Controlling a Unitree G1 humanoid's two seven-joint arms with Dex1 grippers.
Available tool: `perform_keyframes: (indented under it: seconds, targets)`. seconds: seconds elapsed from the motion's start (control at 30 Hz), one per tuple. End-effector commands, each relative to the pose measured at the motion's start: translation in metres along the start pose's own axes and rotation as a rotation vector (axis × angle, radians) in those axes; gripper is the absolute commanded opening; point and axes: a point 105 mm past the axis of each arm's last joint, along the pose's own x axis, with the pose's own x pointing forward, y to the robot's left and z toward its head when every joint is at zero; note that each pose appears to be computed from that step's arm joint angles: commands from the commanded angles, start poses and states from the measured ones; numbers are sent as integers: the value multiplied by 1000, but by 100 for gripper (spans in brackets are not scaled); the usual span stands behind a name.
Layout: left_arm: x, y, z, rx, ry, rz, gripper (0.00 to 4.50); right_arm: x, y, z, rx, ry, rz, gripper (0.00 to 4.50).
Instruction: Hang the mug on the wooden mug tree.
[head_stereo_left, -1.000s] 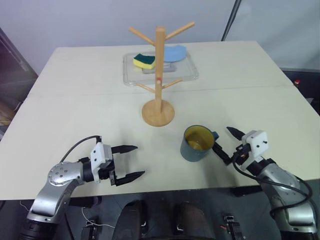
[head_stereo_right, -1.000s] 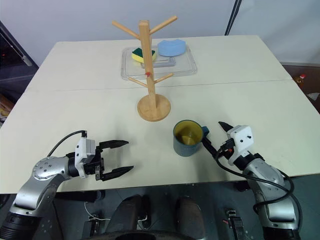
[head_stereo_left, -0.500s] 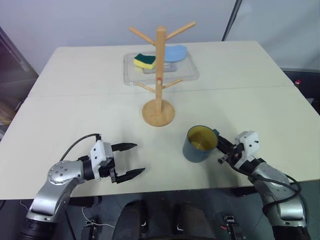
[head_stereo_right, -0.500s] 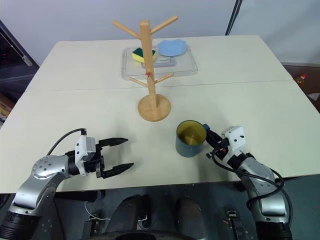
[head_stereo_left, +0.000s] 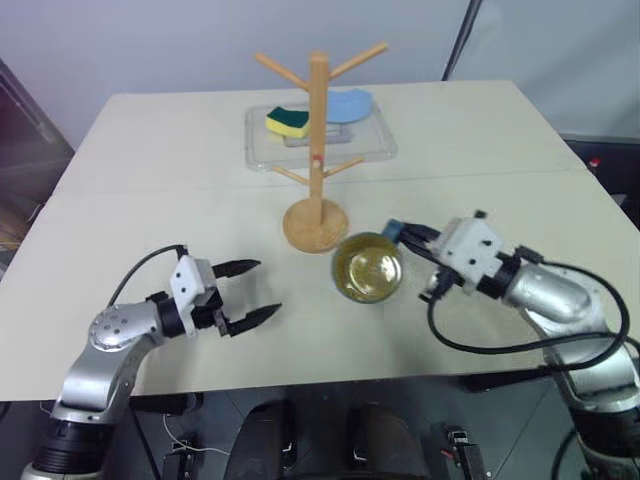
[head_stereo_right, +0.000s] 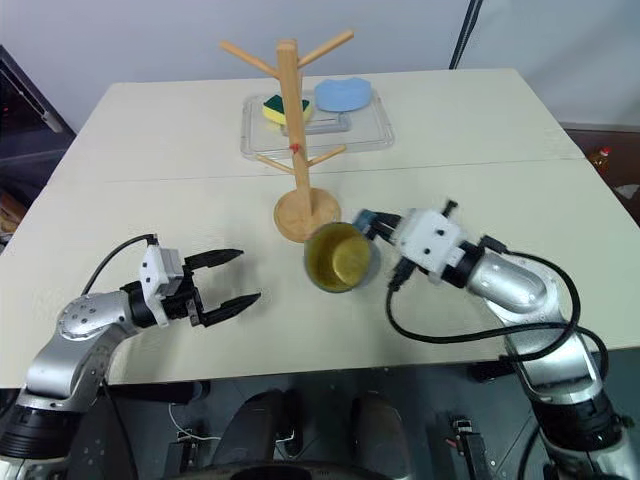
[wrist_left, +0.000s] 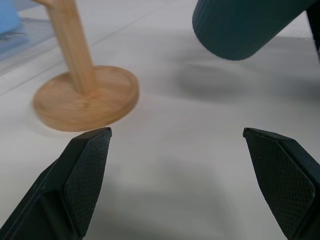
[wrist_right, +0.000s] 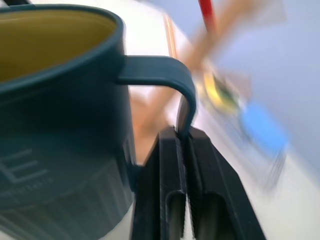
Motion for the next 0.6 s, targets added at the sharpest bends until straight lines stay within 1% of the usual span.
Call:
perform_keyframes:
  seconds: [0.03,0.13,0.23,0.37,0.5,0.6]
  targets:
    - [-4,7,12,35,-33,39,450,10,-2,15,-34,-8,-19,2]
    - [-6,10,19,41,-46,60,450,19,-5,26,-39,-20,-28,2]
    - [-8,17,24,55,-48,86,450,28,-11,31,-42,12,-57,2]
    - [-10,25,31,70,-55,118,450,39,-25,36,-12,59,-133,2]
    - [-11,34,43,73,-86,152,450,48,-30,44,46,64,-158,2]
    - [-11,37,46,79,-84,157,450,58,-31,55,79,56,-168,2]
